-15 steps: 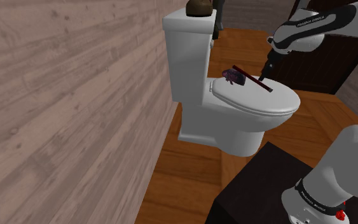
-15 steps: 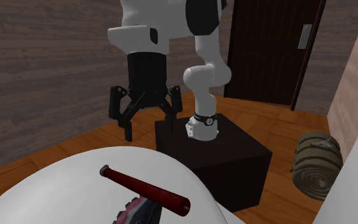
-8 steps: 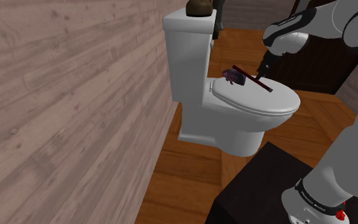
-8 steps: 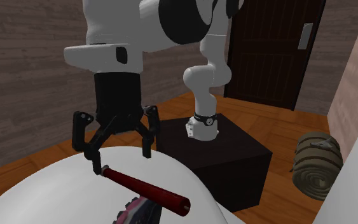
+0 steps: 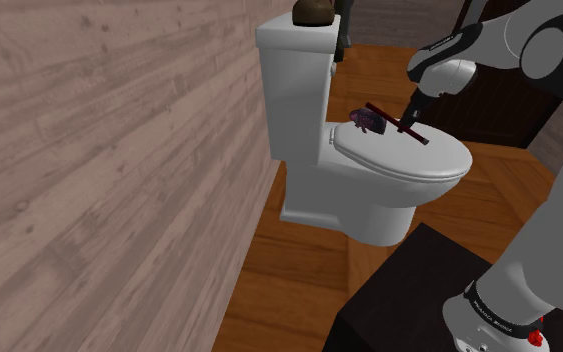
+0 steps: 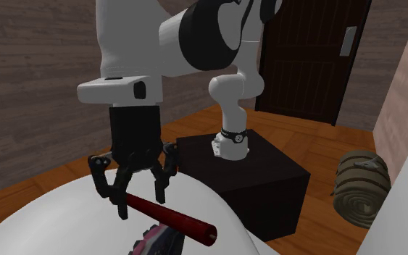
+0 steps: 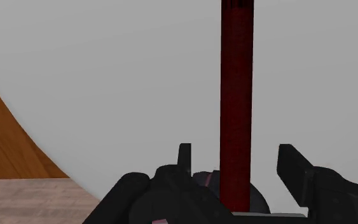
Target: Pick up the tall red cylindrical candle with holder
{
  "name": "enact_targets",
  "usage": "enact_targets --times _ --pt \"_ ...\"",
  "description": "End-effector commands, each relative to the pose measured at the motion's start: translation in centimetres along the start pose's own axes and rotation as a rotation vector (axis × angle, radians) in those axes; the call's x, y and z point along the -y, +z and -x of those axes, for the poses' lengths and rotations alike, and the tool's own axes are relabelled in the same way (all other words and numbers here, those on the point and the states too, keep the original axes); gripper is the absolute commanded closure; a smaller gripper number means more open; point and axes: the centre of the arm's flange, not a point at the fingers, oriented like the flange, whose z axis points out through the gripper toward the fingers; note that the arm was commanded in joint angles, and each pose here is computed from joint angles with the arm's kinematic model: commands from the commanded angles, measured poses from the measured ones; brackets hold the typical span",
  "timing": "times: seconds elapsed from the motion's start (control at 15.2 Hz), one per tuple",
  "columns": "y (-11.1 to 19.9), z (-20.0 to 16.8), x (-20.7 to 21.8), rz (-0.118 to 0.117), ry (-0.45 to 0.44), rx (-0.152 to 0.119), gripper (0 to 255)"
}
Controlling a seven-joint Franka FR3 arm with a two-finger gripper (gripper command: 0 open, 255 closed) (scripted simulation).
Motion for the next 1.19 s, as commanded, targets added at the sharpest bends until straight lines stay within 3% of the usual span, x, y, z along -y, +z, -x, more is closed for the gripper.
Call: enact_targets --times 0.0,0.53,1.12 --pt "0.1 0.0 0.0 0.0 0.0 0.0 255" --pt "0.2 0.0 0.0 0.0 0.0 0.0 255" --pt "-4.4 -1.1 -0.8 0.0 0.0 0.0 255"
